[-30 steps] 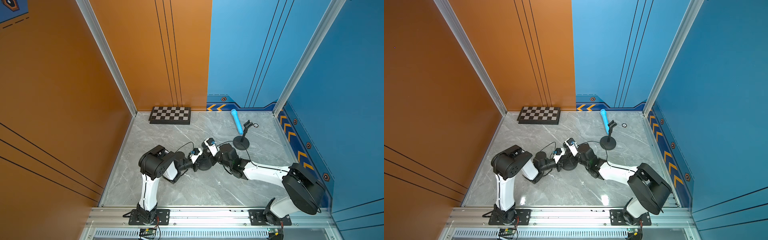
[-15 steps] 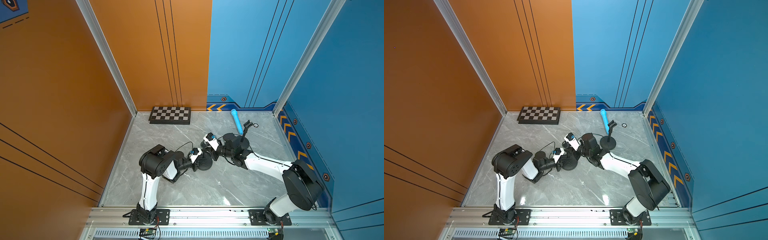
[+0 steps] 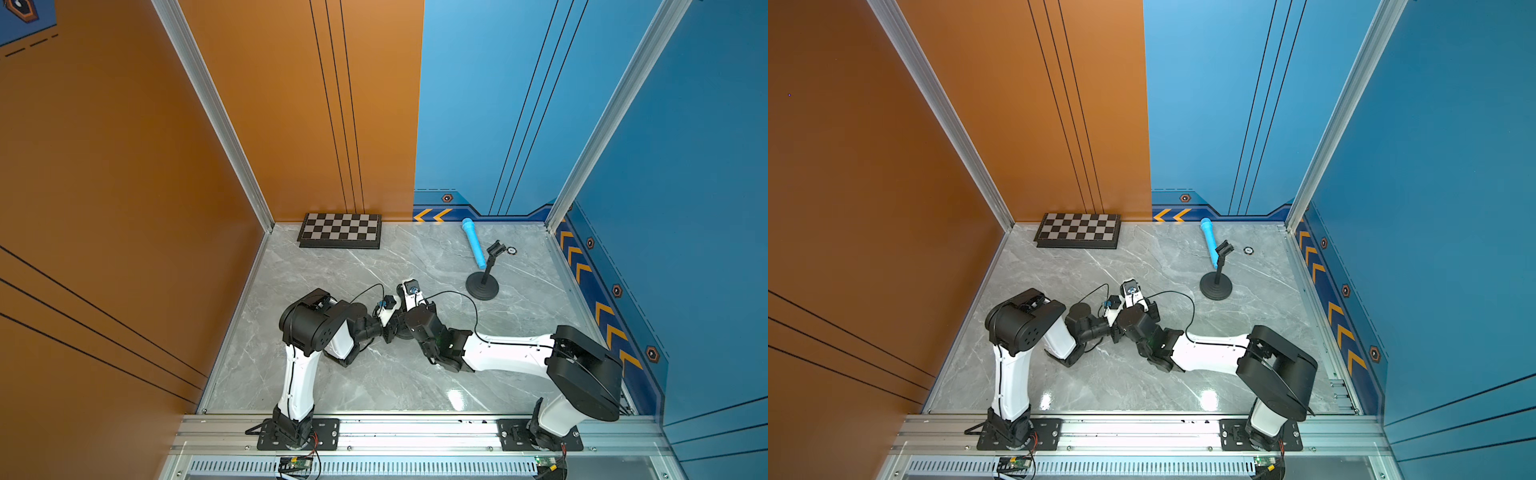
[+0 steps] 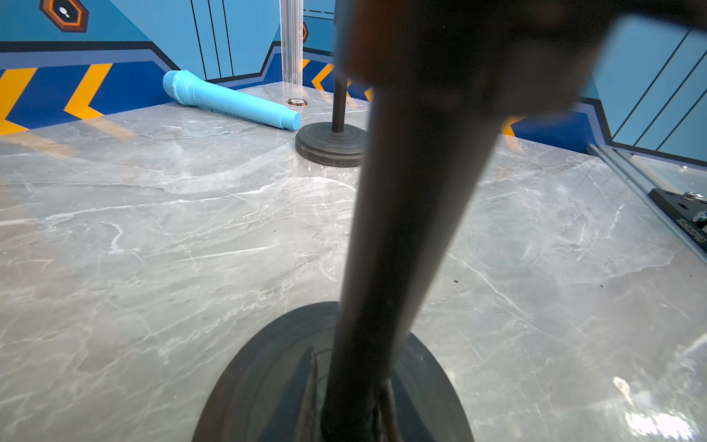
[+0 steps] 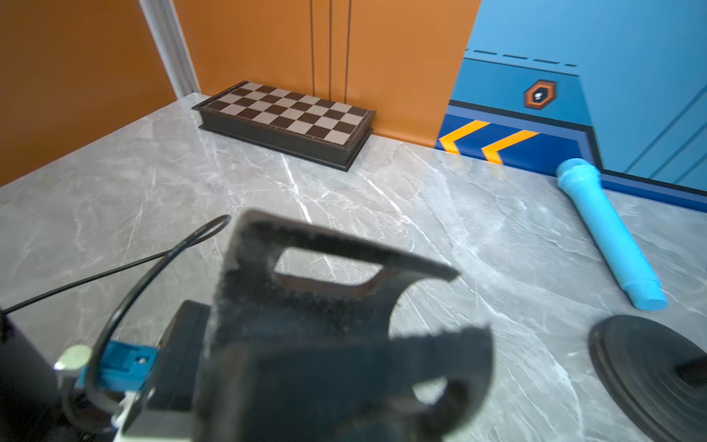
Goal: Assemble a microphone stand
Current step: Screw the microphone stand pole into the microphone stand base.
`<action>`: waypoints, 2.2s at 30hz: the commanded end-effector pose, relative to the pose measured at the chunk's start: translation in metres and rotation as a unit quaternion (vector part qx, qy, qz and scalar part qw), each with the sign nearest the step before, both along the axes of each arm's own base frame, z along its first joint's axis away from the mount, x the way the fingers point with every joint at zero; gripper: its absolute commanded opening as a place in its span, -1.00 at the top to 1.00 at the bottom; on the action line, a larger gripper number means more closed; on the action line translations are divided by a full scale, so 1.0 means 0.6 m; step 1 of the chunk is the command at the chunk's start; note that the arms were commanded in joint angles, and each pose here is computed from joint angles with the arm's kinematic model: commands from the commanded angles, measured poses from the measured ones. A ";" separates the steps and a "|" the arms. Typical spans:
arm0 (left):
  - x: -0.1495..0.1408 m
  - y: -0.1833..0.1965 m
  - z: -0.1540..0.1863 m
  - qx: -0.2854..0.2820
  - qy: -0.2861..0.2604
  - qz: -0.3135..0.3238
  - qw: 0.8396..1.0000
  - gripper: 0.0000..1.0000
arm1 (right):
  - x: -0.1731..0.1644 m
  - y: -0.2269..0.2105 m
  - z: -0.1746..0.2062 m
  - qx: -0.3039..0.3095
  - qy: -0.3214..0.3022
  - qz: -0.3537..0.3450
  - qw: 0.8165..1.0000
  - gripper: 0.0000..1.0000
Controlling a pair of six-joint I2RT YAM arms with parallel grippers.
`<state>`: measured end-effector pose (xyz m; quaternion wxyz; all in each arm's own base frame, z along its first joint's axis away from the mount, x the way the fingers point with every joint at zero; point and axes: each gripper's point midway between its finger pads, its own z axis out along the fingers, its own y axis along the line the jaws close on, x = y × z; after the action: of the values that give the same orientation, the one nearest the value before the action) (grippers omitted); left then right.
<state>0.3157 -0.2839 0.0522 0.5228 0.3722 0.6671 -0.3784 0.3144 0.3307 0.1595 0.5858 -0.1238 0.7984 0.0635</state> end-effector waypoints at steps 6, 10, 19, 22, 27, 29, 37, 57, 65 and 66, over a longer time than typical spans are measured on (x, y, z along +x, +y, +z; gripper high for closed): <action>-0.010 -0.003 -0.045 0.025 0.041 -0.001 0.999 0.48 | -0.008 -0.016 -0.082 -0.070 0.077 0.044 0.994 0.71; -0.010 -0.002 -0.051 0.027 0.044 -0.001 0.999 0.48 | -0.026 0.003 -0.069 -0.051 0.125 0.180 0.974 0.16; -0.011 -0.002 -0.051 0.027 0.044 -0.002 0.999 0.46 | -0.009 0.007 -0.029 -0.046 0.143 0.331 0.931 -0.02; -0.011 -0.002 -0.050 0.027 0.042 -0.002 0.999 0.45 | 0.014 0.012 -0.025 -0.051 0.142 0.322 0.935 0.07; -0.011 -0.001 -0.053 0.030 0.044 0.000 0.999 0.44 | 0.030 0.011 -0.023 -0.059 0.124 0.280 0.950 0.73; -0.010 0.000 -0.055 0.030 0.046 0.002 0.998 0.38 | 0.034 0.005 -0.025 -0.056 0.118 0.234 0.964 0.97; -0.006 0.003 -0.066 0.036 0.052 0.014 0.998 0.19 | 0.007 -0.029 -0.047 -0.058 0.057 -0.016 0.997 1.00; -0.010 0.001 -0.070 0.036 0.056 0.006 0.998 0.15 | -0.015 0.011 0.007 0.001 0.150 0.307 0.940 -0.08; -0.010 0.001 -0.069 0.036 0.054 0.005 0.998 0.15 | 0.028 0.016 0.009 -0.010 0.109 0.287 0.952 0.48; -0.011 0.002 -0.070 0.036 0.055 0.005 0.998 0.15 | 0.033 0.012 0.010 -0.013 0.101 0.271 0.957 0.66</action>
<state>0.3204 -0.2861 0.0503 0.5346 0.3717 0.6621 -0.3709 0.3270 0.3312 0.1554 0.4381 -0.3368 0.8021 0.2263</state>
